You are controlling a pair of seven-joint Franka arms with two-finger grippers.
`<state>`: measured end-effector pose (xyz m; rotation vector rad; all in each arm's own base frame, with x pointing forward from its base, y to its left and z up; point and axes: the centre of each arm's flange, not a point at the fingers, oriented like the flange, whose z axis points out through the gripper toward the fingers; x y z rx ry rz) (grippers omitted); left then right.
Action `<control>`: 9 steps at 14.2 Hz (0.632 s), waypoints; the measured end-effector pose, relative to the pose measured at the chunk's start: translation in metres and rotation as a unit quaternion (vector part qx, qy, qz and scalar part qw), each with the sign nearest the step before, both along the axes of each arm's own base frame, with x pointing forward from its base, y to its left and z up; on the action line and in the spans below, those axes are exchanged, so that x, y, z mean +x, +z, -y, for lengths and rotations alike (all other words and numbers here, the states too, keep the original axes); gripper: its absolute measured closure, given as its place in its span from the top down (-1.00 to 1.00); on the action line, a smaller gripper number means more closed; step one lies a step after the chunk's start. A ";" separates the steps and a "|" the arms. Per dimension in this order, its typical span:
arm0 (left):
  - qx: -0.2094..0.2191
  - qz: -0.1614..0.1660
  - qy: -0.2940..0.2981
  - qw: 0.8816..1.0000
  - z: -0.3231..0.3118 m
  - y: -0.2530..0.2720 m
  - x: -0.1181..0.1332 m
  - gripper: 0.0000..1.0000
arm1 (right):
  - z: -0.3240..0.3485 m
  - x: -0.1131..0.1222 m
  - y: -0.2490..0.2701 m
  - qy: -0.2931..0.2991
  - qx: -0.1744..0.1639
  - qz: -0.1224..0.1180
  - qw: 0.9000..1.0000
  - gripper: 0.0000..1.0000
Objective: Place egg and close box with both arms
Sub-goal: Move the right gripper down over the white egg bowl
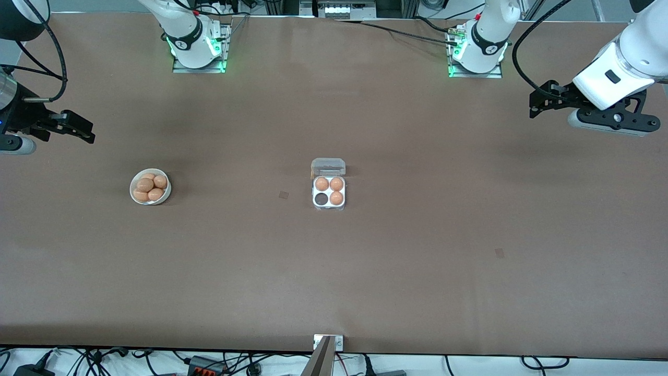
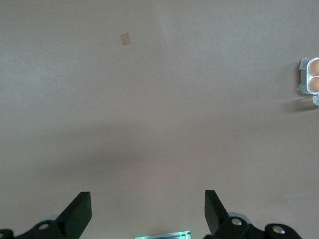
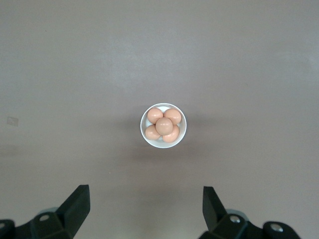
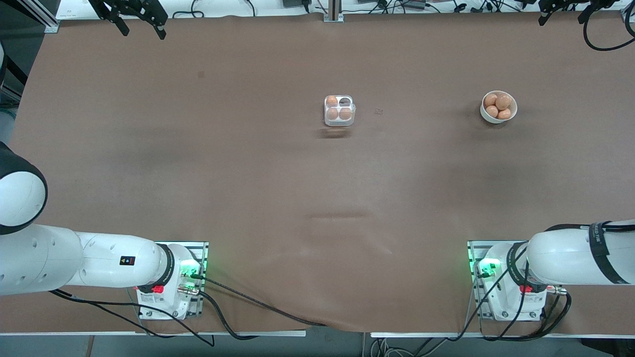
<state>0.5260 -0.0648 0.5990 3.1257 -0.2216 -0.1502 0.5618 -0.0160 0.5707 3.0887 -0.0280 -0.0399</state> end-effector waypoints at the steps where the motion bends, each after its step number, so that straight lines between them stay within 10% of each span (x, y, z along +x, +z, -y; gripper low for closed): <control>1: 0.000 -0.001 -0.002 1.000 0.002 0.000 0.000 1.00 | 0.000 0.000 0.000 0.000 0.000 0.000 1.000 1.00; 9: 0.002 -0.005 -0.013 1.000 0.015 -0.001 -0.003 1.00 | -0.005 0.004 -0.012 0.003 0.007 -0.010 1.000 1.00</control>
